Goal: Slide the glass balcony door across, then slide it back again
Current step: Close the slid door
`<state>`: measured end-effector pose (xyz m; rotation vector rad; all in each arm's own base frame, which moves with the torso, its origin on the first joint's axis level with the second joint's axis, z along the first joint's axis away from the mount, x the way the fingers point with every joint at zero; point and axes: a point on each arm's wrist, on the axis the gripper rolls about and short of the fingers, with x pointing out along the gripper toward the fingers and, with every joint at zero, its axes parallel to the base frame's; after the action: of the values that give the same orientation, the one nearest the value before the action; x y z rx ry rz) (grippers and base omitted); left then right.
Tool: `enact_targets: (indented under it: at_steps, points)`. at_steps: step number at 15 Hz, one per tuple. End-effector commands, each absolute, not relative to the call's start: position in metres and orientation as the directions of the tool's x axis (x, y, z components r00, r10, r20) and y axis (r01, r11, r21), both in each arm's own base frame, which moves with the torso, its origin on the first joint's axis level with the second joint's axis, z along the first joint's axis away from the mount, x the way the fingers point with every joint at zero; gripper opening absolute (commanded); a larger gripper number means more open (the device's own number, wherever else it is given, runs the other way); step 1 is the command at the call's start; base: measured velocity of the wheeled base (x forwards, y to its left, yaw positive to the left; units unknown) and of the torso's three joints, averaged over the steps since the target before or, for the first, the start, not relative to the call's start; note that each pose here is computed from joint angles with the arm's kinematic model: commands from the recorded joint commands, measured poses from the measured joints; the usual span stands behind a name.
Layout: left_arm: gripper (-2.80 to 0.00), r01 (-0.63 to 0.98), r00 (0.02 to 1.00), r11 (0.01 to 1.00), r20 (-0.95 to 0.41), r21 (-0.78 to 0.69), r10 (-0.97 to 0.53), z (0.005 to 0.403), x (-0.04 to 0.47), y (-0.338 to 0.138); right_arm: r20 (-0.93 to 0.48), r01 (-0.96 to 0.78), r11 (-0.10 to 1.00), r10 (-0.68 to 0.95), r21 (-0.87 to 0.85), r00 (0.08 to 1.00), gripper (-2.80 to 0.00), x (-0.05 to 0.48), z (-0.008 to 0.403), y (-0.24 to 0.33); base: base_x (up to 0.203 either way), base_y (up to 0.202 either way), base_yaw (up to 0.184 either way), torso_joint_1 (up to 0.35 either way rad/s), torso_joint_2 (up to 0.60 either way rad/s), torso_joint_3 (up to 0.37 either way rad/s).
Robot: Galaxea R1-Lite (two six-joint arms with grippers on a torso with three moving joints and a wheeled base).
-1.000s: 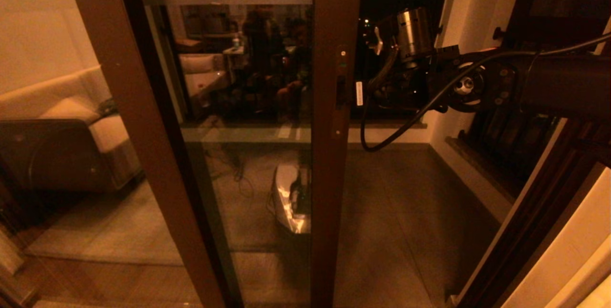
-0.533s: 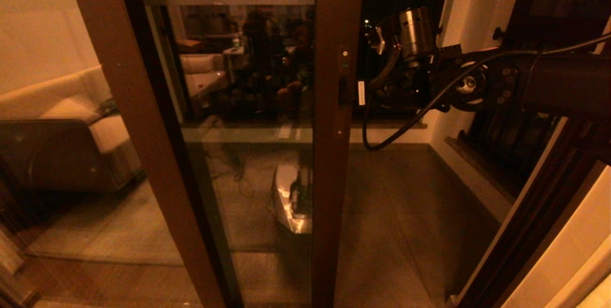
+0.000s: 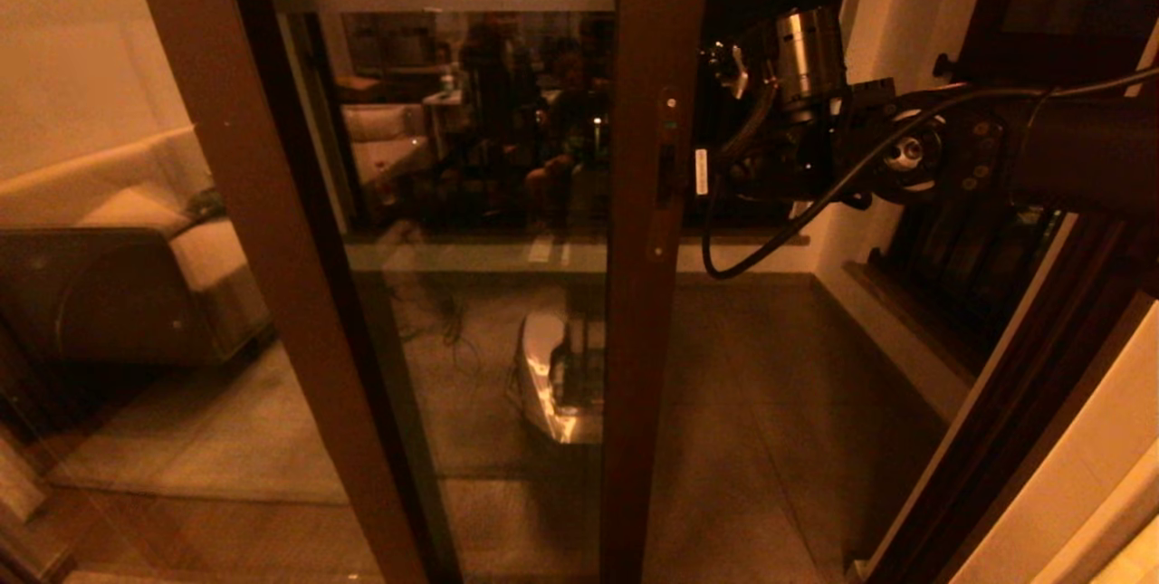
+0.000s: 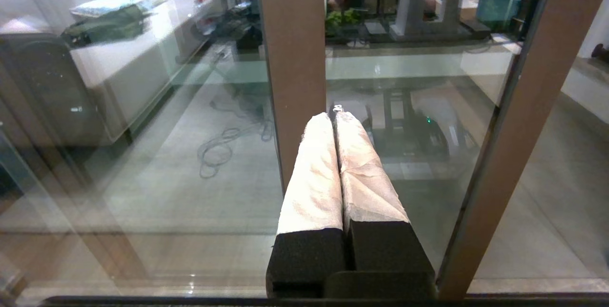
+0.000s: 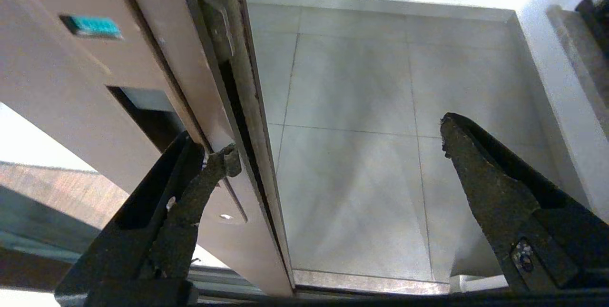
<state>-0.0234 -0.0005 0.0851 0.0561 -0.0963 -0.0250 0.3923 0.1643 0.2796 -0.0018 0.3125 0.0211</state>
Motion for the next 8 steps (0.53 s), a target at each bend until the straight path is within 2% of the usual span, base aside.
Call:
enact_targets:
  at_steps: [1,8]
  points:
    - [-2.80,0.024,0.998,0.998,0.061,0.057,-0.028,0.0754,-0.0206,-0.0005,-0.300,-0.021,1.000,0.022,0.006,0.954,0.00,0.3875,0.2843,0.1628,0.000,0.000,0.000,0.000,0.00,0.000]
    - [-2.80,0.024,0.998,0.998,0.061,0.057,-0.028,0.0754,-0.0206,-0.0005,-0.320,0.004,1.000,-0.005,-0.003,0.948,0.00,0.3884,0.2795,0.1533,0.000,0.000,0.000,0.000,0.00,0.000]
